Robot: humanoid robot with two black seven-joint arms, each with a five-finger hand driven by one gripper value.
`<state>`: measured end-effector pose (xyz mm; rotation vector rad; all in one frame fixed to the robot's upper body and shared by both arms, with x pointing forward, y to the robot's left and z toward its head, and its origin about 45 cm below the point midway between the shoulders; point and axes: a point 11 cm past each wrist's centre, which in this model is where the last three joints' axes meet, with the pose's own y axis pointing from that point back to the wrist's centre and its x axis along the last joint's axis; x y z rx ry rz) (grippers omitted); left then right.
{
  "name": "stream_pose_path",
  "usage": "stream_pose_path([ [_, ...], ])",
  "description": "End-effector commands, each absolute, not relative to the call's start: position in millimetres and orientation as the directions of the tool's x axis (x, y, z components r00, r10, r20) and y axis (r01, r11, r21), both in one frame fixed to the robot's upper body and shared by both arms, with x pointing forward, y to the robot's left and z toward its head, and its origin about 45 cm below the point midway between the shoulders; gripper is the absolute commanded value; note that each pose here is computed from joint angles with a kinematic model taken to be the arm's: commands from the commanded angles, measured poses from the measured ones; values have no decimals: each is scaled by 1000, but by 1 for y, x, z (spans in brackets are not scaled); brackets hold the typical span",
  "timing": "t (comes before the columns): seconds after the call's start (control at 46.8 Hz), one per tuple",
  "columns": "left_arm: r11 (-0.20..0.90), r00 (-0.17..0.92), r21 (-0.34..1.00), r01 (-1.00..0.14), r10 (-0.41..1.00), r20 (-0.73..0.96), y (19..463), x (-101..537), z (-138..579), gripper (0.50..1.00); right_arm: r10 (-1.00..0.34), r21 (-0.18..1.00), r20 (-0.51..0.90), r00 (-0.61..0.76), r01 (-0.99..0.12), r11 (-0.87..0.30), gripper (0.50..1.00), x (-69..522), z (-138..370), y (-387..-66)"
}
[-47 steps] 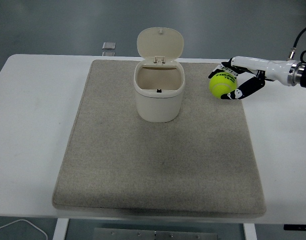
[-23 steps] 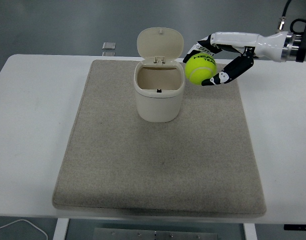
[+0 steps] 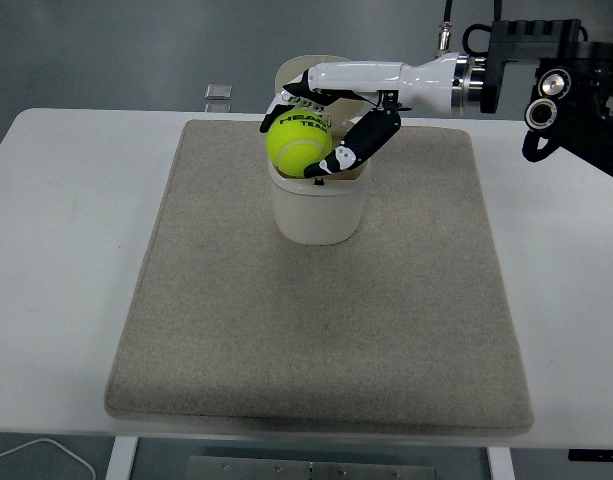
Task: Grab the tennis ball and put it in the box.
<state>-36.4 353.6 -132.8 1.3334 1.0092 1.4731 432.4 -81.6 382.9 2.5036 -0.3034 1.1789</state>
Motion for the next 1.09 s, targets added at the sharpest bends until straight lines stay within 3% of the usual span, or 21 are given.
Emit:
stream_pose_path([
  [0.0,-281,-34,956,-86,960,279,354,-37,-133,996,-41,237,782,622,-357,-904,500,435,382,-83],
  [0.577,-281,-34,956,-86,960,279,354,-37,-133,996,-13,288,827,562,-443,-849,539,446,378,-89],
  [1.068,-281,-34,956,-86,960,279,354,-37,-133,996,2,308,844,537,-481,-821,690,451,371,-96],
])
